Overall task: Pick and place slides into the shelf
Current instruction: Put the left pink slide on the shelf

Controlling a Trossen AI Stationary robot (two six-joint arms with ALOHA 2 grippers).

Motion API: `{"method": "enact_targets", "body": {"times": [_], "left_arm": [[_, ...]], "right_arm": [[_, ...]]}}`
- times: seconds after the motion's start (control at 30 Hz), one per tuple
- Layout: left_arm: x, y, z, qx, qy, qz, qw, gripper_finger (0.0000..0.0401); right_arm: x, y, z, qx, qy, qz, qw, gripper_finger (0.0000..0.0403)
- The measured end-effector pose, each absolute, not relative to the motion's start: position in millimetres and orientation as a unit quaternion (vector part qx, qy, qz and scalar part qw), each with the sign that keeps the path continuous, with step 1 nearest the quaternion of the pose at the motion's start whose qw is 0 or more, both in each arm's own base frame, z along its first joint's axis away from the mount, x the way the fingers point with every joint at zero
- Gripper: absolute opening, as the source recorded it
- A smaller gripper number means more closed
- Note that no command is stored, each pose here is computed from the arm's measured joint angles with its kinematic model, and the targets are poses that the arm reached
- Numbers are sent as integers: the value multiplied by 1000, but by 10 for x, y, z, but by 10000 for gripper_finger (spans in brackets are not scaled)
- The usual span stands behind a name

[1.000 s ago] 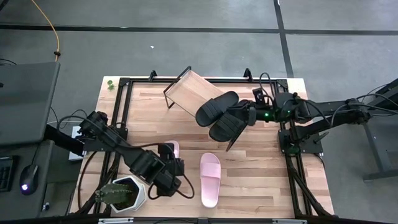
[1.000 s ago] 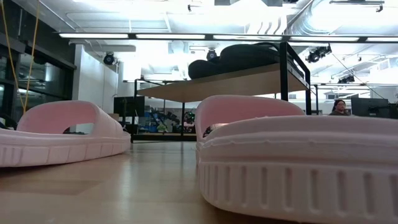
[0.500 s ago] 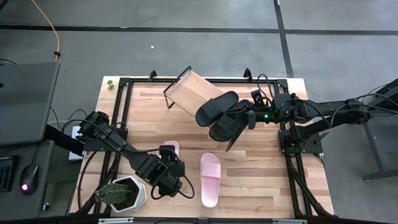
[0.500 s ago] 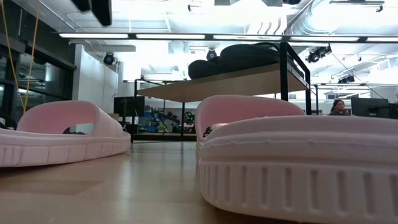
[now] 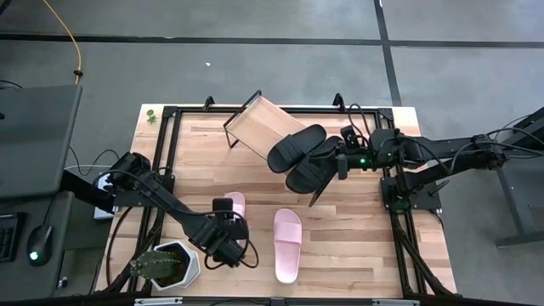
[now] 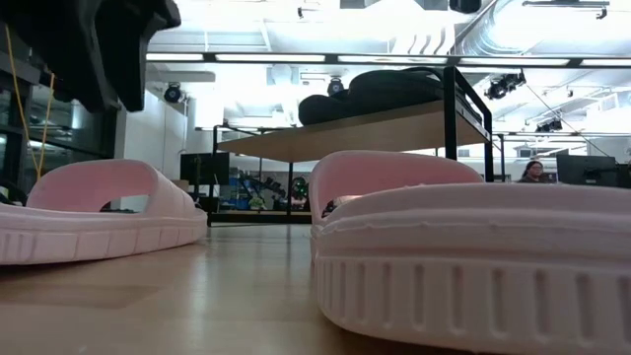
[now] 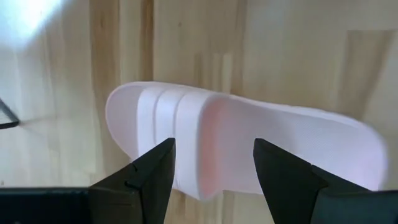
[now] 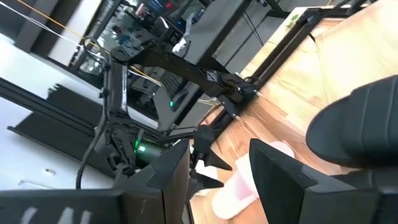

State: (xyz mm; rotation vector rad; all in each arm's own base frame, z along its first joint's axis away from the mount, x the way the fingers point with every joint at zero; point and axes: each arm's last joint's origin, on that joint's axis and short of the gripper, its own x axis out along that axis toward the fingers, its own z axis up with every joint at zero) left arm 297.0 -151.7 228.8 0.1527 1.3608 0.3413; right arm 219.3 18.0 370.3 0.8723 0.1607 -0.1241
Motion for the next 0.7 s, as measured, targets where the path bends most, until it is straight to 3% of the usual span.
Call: {"method": "enact_targets", "body": {"times": [0.7], "left_arm": [[2875,-1432,1844,102,601,191,769,205]], "right_arm": [[2193,180,3703,431,77,-61,897,158]]}}
